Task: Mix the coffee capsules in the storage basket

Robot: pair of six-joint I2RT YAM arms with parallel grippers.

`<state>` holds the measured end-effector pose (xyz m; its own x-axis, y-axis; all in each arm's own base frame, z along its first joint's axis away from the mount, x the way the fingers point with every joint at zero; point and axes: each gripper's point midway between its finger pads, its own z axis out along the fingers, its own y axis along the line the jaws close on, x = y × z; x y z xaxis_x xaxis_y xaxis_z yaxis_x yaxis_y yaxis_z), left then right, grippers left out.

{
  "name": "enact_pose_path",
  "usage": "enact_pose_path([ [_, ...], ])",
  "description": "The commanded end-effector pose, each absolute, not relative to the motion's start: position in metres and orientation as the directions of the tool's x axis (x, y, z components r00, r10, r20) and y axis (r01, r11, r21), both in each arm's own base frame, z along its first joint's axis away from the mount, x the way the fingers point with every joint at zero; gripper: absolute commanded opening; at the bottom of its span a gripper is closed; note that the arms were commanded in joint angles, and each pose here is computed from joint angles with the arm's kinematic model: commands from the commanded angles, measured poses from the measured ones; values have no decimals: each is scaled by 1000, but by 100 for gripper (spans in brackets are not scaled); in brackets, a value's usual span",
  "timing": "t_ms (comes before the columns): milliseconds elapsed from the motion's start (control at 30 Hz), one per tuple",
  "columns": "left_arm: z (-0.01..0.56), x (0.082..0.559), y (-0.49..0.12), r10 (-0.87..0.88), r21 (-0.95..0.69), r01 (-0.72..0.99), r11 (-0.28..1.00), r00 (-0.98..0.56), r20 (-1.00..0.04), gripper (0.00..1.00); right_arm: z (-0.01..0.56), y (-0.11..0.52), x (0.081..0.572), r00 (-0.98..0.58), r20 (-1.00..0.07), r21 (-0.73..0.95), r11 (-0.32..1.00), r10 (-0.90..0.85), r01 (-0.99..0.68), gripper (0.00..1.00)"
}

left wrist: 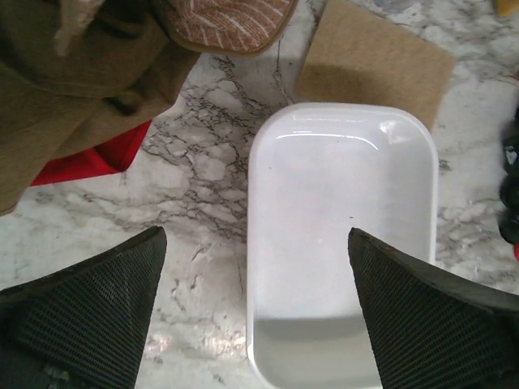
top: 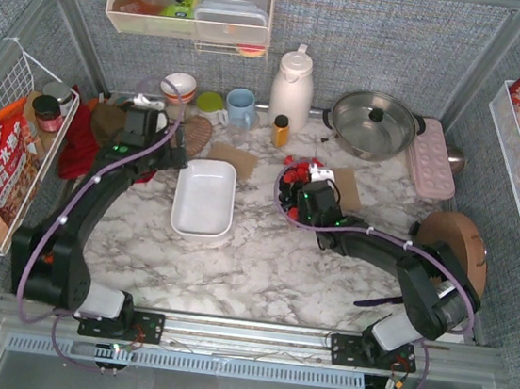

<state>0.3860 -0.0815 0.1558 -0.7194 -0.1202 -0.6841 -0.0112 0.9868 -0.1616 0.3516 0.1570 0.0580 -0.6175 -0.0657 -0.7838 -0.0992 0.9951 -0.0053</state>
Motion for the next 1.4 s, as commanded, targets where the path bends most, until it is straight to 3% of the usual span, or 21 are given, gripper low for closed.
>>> enact_pose_path([
  [0, 186, 363, -79, -80, -156, 59, 986, -654, -753, 99, 62, 164, 359, -608, -793, 35, 994, -35, -103, 50],
  [233, 209, 326, -85, -76, -193, 153, 969, -561, -825, 99, 55, 169, 365, -627, -778, 33, 994, -42, -107, 47],
  [467, 213, 319, -86, -98, -208, 171, 963, -497, -862, 99, 50, 167, 365, -645, -763, 23, 995, -45, -97, 44],
  [633, 204, 325, -83, -157, -243, 112, 964, -502, -851, 99, 48, 167, 364, -654, -755, 22, 995, -44, -92, 38],
  [800, 194, 334, -63, -251, -253, -67, 965, -512, -822, 99, 50, 167, 364, -662, -748, 13, 995, -56, -98, 31],
  [933, 196, 333, -81, -223, -284, 29, 958, -543, -809, 99, 61, 166, 361, -661, -749, 21, 995, -51, -100, 18],
  [1033, 205, 329, -100, -229, -341, 128, 931, -522, -822, 99, 78, 164, 356, -652, -757, 27, 995, -45, -101, 17],
  [1200, 229, 320, -127, -228, -343, 271, 899, -380, -897, 99, 113, 161, 343, -640, -768, 58, 992, -26, -109, 17],
  [1367, 239, 304, -181, -146, -219, 470, 855, -186, -972, 99, 159, 164, 326, -597, -801, 153, 978, 38, -143, 17],
])
